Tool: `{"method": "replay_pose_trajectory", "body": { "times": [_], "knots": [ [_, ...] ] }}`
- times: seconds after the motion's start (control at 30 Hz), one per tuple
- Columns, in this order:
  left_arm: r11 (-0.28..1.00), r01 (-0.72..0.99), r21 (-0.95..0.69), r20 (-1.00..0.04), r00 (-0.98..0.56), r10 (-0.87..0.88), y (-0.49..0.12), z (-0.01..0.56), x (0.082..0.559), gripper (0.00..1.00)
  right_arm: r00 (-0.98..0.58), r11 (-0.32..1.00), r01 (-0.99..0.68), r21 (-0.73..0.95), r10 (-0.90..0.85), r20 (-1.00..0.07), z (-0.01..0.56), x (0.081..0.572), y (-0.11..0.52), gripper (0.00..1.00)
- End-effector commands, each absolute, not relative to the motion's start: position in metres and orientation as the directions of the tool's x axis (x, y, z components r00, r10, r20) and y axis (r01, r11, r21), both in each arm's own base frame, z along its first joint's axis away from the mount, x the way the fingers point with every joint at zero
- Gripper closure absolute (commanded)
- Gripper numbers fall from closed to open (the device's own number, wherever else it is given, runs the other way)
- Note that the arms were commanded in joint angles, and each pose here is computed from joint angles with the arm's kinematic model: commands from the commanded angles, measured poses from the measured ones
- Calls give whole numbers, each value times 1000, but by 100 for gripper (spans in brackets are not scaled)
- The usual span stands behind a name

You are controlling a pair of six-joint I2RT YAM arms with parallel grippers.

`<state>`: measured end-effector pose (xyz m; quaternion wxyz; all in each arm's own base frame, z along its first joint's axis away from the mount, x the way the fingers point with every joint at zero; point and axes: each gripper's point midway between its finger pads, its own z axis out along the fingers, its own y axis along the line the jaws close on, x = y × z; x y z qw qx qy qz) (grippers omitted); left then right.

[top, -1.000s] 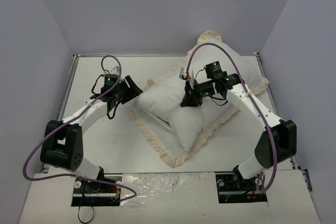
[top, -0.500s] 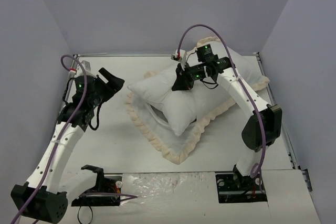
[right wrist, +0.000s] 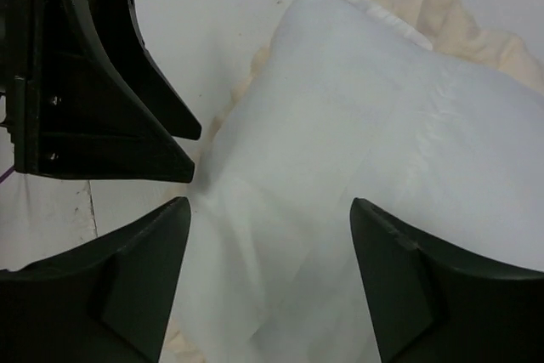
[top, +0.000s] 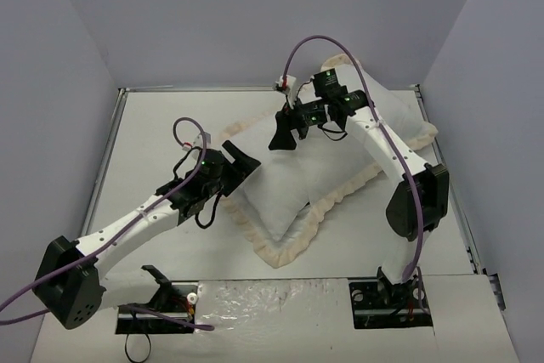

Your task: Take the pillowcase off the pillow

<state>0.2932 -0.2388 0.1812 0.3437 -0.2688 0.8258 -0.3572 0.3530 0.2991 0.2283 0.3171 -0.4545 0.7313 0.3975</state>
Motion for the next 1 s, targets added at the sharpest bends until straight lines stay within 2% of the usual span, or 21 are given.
{"method": "replay_pose_trajectory", "body": {
  "times": [0.0, 0.03, 0.17, 0.27, 0.5, 0.67, 0.97],
  "knots": [
    [460, -154, -875, -334, -496, -801, -246, 227, 318, 26, -291, 266, -942, 204, -349, -891, 274, 356, 281, 26],
    [458, -157, -875, -332, -495, -803, -246, 225, 317, 26, -286, 261, -944, 204, -336, -897, 279, 354, 275, 21],
    [477, -178, -861, -331, -516, -790, -248, 214, 309, 26, -265, 354, -924, 148, -312, -912, 294, 358, 232, 18],
    [553, -240, -798, -365, -537, -760, -237, 199, 292, 25, -281, 440, -890, 120, -323, -904, 290, 358, 207, 17],
    [610, -325, -723, -379, -551, -743, -213, 169, 260, 25, -344, 563, -817, 122, -306, -888, 278, 364, 164, 16],
    [569, -238, -787, -353, -582, -732, -232, 153, 262, 17, -384, 600, -785, 152, -281, -879, 268, 365, 143, 16],
    [527, -72, -847, -405, -556, -726, -260, 136, 297, 15, -411, 609, -777, 163, -293, -863, 252, 358, 136, 16]
  ]
}}
